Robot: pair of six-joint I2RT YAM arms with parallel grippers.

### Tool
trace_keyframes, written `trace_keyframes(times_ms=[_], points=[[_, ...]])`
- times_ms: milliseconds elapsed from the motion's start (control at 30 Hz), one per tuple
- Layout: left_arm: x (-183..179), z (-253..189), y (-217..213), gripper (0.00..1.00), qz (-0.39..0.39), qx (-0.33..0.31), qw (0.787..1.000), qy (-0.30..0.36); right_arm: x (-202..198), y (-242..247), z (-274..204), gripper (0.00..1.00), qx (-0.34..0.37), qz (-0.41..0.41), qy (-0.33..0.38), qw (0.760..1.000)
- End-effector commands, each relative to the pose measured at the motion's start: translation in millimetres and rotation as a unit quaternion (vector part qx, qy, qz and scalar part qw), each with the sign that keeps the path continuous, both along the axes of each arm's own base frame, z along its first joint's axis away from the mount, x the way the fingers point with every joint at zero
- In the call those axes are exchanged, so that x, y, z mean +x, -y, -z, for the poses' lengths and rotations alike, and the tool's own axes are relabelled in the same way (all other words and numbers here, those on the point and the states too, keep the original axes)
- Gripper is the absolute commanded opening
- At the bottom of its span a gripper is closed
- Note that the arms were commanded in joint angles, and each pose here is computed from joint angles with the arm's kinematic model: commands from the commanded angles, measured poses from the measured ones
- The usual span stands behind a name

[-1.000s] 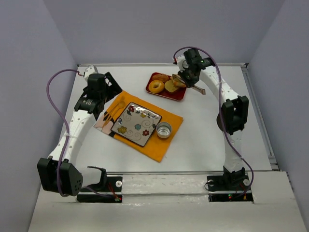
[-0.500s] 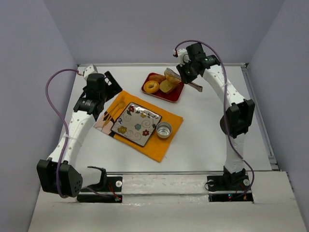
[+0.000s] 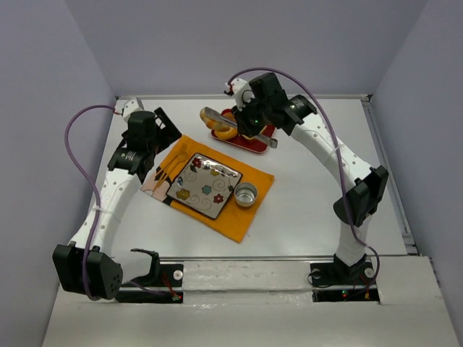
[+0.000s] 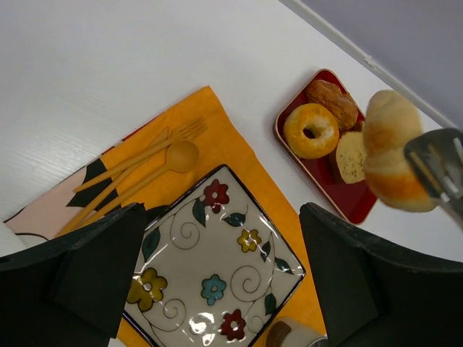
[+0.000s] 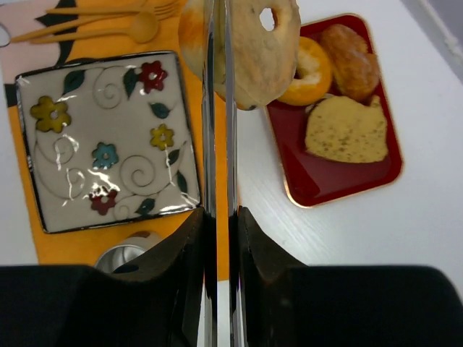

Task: Place the bread

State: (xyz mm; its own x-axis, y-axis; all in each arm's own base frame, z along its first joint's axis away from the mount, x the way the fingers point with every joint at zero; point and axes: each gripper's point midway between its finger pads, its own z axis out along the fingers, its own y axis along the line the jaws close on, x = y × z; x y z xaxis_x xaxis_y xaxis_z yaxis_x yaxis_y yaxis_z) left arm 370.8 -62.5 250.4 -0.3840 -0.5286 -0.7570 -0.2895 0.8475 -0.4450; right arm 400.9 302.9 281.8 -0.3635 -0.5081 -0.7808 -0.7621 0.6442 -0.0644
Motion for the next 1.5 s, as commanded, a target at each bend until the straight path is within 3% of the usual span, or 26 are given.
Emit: trace_keyframes(times_ms=[0,167,300,633,1100,1467], points=[[-13,-32,-18,0.99,-0.047,0.0,0.998,0.03,-35,-37,5,0.07,0.011,-0.041,-0.005,0.999],[-22,-33,-27,0.99,-0.067,0.001,0.997,0.025,-88,-72,41,0.07,-0.024,-0.1,-0.037,0.994],[-27,-30,-27,0.99,-0.063,0.0,0.998,0.028,-113,-78,72,0.07,-0.036,-0.099,-0.076,0.992],[-28,-28,-19,0.99,-0.035,-0.001,0.999,0.028,-135,-80,108,0.07,-0.072,-0.077,-0.096,0.99],[-34,-32,-19,0.99,-0.034,-0.007,0.999,0.042,-160,-92,95,0.45,-0.029,-0.135,-0.132,0.982],[-33,-32,-20,0.99,-0.037,-0.01,0.998,0.045,-162,-95,76,0.46,-0.011,-0.154,-0.115,0.981]])
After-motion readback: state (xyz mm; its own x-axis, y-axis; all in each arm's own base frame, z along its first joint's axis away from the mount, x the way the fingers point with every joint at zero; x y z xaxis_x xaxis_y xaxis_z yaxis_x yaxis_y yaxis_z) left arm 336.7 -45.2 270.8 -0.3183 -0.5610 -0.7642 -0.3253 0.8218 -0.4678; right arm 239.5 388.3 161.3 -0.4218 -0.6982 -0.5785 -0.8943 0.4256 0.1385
